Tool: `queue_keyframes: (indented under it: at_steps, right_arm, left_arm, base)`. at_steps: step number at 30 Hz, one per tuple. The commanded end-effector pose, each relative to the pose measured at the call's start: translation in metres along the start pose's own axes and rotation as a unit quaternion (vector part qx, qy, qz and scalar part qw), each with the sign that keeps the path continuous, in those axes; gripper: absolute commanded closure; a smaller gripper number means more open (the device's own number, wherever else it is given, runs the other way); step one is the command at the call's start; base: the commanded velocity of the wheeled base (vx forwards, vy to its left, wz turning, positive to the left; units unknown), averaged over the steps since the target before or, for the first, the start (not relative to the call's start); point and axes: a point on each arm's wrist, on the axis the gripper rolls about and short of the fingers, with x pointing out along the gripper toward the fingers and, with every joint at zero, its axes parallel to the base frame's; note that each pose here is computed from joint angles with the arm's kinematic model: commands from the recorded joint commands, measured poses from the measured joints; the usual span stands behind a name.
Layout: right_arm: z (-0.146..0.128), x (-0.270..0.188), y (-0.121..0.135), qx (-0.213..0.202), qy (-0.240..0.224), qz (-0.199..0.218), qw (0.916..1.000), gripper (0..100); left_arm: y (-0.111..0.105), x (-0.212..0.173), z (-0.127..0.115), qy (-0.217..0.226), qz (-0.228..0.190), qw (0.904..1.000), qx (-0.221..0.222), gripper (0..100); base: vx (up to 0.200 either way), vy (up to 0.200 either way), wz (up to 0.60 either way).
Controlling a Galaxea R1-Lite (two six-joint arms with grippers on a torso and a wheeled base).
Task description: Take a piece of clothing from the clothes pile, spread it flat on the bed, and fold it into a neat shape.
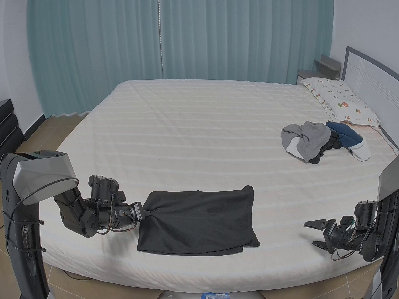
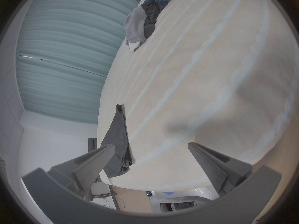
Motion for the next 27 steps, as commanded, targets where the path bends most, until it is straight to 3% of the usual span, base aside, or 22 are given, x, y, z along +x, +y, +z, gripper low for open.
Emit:
queue_keyframes:
  at_steps: [1,10,20,21,27]
  right_arm:
    - [-0.002,-0.003,-0.001,0.001,0.002,-0.002,1.0,0]
    - [-0.003,-0.002,-0.001,0.001,0.003,-0.002,1.0,0]
    - [-0.004,-0.001,-0.001,0.0,0.006,-0.005,1.0,0]
    - [-0.004,-0.001,-0.001,0.0,0.006,-0.005,1.0,0]
    - [-0.004,-0.001,-0.001,0.0,0.006,-0.005,1.0,0]
  left_arm:
    - [0.0,0.0,0.0,-0.001,0.0,1.0,0.0,100]
    - [-0.001,-0.001,-0.005,0.004,0.003,1.0,0.002,100]
    - [-0.001,-0.004,-0.011,0.015,0.007,0.9999,0.004,100]
    - [-0.001,-0.004,-0.012,0.016,0.007,0.9998,0.005,0]
    - [0.0,-0.004,-0.012,0.018,0.009,0.9998,0.003,0]
  base:
    - [0.0,0.2,0.0]
    - [0.0,0.2,0.0]
    - [0.0,0.0,0.0]
    - [0.0,0.0,0.0]
    - [0.0,0.0,0.0]
